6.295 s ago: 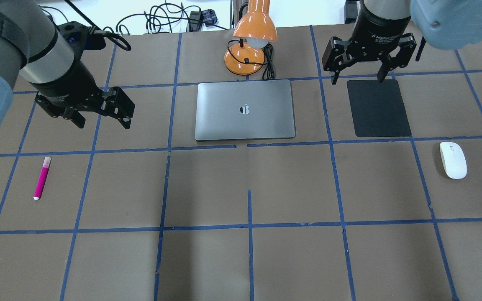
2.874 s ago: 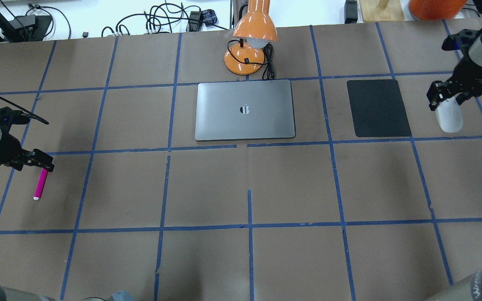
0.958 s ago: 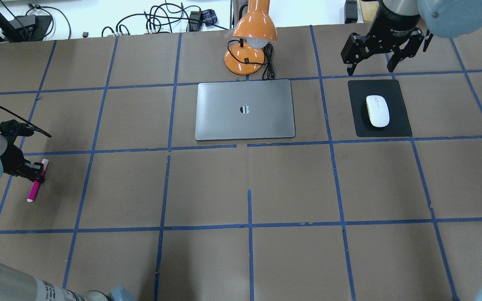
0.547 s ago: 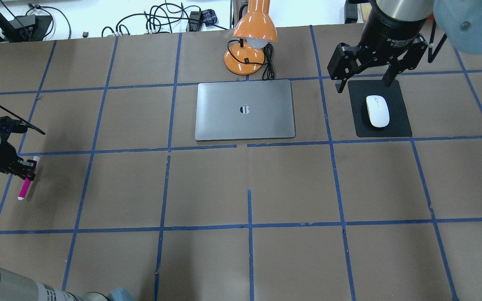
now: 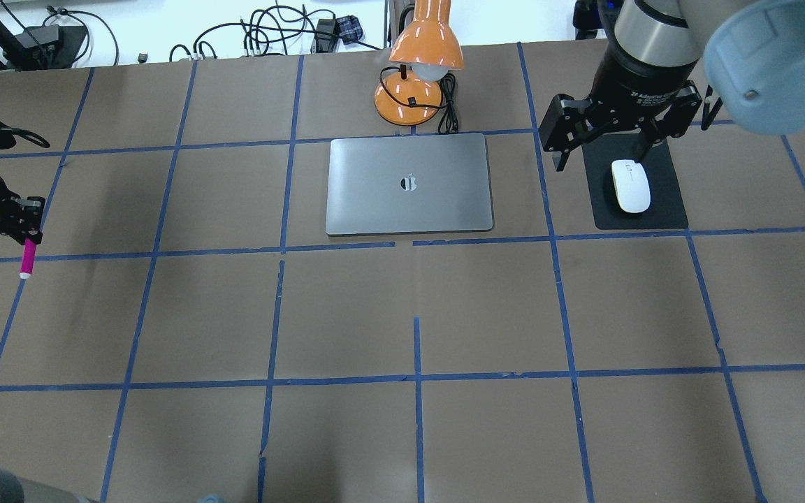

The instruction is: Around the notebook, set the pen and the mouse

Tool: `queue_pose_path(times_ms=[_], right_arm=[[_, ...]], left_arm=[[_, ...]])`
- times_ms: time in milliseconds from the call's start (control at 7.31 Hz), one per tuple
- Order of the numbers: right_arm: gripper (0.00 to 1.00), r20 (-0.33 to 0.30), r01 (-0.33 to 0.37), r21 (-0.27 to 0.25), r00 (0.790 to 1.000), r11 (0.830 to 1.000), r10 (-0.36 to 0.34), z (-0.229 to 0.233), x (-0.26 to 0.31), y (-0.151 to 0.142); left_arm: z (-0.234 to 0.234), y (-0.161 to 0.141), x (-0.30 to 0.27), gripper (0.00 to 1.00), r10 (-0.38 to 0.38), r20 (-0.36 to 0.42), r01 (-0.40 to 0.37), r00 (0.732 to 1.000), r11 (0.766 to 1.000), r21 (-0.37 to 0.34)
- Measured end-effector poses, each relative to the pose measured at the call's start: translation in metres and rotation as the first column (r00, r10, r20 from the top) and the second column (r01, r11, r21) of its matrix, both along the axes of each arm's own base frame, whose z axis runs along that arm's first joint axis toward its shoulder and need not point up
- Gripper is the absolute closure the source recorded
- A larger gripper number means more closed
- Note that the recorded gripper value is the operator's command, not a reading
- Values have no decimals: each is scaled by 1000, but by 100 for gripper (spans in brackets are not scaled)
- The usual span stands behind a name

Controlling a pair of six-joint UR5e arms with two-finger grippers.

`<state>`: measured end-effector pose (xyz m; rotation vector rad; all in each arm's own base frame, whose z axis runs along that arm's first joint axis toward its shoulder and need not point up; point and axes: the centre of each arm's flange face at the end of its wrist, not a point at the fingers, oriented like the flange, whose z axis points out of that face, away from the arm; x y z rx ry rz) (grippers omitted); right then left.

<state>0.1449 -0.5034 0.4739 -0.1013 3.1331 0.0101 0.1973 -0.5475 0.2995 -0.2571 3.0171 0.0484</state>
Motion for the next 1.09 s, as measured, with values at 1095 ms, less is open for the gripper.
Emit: queue_pose_path(times_ms=[1095], right_arm=[[0, 4, 48, -26, 999, 999, -48, -1, -18, -8]], left_arm=[[-1, -23, -304, 100, 546, -83, -548, 834, 836, -4]])
